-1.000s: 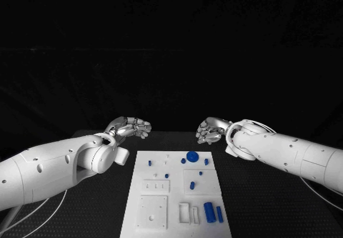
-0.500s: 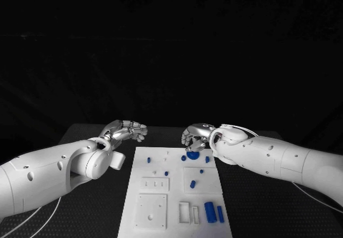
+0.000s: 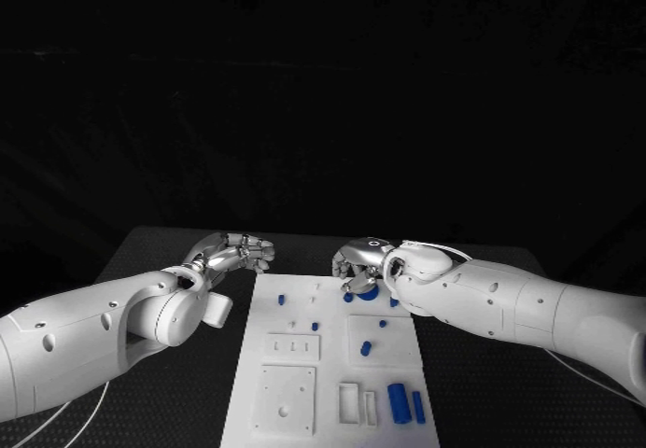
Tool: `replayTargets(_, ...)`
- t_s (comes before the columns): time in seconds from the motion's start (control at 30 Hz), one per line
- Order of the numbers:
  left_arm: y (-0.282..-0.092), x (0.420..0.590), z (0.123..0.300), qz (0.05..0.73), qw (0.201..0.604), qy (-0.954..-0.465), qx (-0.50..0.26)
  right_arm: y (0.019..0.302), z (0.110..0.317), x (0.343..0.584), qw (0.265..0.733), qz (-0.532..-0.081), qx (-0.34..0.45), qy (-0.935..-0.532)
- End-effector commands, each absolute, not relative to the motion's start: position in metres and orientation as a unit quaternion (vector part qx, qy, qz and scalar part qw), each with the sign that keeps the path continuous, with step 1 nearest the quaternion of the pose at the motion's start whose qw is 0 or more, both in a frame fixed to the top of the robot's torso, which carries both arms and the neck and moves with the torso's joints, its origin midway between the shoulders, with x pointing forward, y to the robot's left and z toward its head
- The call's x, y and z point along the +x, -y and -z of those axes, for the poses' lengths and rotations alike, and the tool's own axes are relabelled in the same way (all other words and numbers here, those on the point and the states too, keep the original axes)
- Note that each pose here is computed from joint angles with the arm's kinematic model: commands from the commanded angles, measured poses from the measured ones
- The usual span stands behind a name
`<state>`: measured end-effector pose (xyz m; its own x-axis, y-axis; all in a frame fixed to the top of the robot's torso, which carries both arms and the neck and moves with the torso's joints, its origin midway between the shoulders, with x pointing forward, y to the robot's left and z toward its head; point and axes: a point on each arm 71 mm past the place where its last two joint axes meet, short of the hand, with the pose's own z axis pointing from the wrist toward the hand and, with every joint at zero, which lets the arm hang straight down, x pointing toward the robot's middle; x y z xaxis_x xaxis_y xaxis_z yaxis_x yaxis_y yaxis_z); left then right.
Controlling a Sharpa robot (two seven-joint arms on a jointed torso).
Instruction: Assemble the parts on the task board
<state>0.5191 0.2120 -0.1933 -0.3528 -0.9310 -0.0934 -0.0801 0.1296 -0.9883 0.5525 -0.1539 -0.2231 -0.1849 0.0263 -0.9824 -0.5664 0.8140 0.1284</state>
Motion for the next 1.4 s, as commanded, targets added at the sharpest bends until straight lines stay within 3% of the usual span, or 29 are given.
replayTargets(0.03,-0.207,0.518,0.192,0.537,0.392,-0.631,-0.400,0.155,0.226,0.553,0.611,-0.222,-0.202,-0.732)
replayTargets(1.4,-0.214,0.519,0.192,0.532,0.395,-0.631,-0.404,0.166,0.240,0.544,0.586,-0.206,-0.218,-0.753)
